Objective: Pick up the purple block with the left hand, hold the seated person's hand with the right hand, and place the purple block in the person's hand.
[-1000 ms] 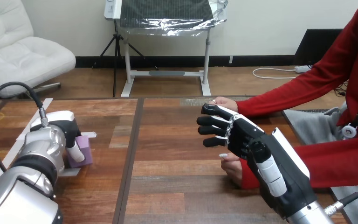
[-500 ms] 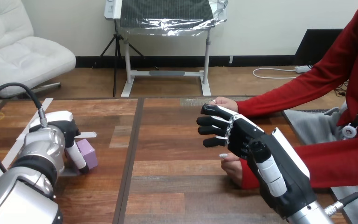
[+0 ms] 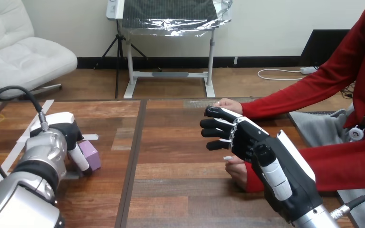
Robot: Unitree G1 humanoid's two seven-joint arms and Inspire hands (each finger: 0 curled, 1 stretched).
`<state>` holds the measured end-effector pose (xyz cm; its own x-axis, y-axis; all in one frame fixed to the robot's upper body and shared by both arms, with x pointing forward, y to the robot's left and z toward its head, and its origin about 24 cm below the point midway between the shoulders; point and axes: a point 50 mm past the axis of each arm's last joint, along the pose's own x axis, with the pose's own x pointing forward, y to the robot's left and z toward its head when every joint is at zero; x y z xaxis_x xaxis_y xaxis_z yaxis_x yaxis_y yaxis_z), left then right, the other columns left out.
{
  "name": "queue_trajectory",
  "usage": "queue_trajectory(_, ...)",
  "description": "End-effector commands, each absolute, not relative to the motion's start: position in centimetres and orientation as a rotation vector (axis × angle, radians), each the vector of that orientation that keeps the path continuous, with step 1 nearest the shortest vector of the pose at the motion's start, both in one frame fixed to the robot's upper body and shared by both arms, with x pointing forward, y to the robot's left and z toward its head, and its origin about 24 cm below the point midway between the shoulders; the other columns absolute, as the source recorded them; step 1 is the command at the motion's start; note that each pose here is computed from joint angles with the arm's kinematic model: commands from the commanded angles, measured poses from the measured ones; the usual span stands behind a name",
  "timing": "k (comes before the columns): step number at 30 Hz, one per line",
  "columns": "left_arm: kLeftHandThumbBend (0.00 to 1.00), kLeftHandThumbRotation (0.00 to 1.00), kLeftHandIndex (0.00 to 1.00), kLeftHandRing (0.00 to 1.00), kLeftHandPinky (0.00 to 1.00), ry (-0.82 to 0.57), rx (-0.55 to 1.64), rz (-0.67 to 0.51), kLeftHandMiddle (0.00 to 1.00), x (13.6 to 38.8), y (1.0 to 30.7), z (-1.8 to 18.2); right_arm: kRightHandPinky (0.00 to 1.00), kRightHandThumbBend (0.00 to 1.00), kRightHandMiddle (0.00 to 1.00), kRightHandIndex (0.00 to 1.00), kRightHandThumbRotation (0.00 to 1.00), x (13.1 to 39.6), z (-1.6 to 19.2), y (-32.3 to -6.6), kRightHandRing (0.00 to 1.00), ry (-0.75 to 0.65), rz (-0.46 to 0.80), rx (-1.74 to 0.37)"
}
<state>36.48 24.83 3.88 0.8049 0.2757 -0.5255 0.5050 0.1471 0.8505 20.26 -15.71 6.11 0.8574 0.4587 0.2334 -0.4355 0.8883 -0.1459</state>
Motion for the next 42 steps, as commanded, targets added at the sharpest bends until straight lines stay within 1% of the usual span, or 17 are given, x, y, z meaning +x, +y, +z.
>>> queue_trajectory(1,0.61,0.00,0.73,0.40,0.30,0.593,1.432,-0.120,0.50,37.32,24.69,5.31,0.73,0.90,0.82,0.85,1.00,20.69,8.08,-15.80,0.81,-0.367,0.474,-0.107)
queue_trajectory(2,0.62,0.00,0.71,0.41,0.31,0.588,1.431,-0.116,0.50,37.31,24.70,5.31,0.73,0.91,0.82,0.85,1.00,20.69,8.08,-15.80,0.80,-0.367,0.473,-0.106)
queue_trajectory(6,0.63,0.00,0.68,0.42,0.32,0.565,1.423,-0.095,0.51,37.28,24.72,5.28,0.73,0.91,0.81,0.85,1.00,20.64,8.08,-15.81,0.80,-0.365,0.474,-0.106)
queue_trajectory(18,0.66,0.00,0.61,0.44,0.34,0.548,1.418,-0.080,0.51,37.30,24.66,5.30,0.73,0.92,0.81,0.85,1.00,20.68,8.09,-15.77,0.80,-0.364,0.473,-0.104)
queue_trajectory(21,0.67,0.00,0.61,0.42,0.33,0.554,1.414,-0.078,0.49,37.28,24.66,5.26,0.73,0.92,0.81,0.85,1.00,20.72,8.06,-15.77,0.80,-0.366,0.474,-0.103)
queue_trajectory(24,0.67,0.00,0.64,0.41,0.31,0.558,1.409,-0.077,0.49,37.26,24.68,5.21,0.72,0.91,0.81,0.85,1.00,20.74,8.06,-15.78,0.80,-0.367,0.474,-0.104)
queue_trajectory(37,0.66,0.00,0.72,0.36,0.26,0.563,1.404,-0.069,0.46,37.27,24.61,5.20,0.72,0.91,0.81,0.85,1.00,20.77,8.14,-15.82,0.80,-0.366,0.472,-0.110)
queue_trajectory(42,0.65,0.00,0.73,0.34,0.24,0.568,1.402,-0.066,0.45,37.27,24.59,5.20,0.72,0.91,0.81,0.85,1.00,20.75,8.16,-15.83,0.80,-0.364,0.471,-0.112)
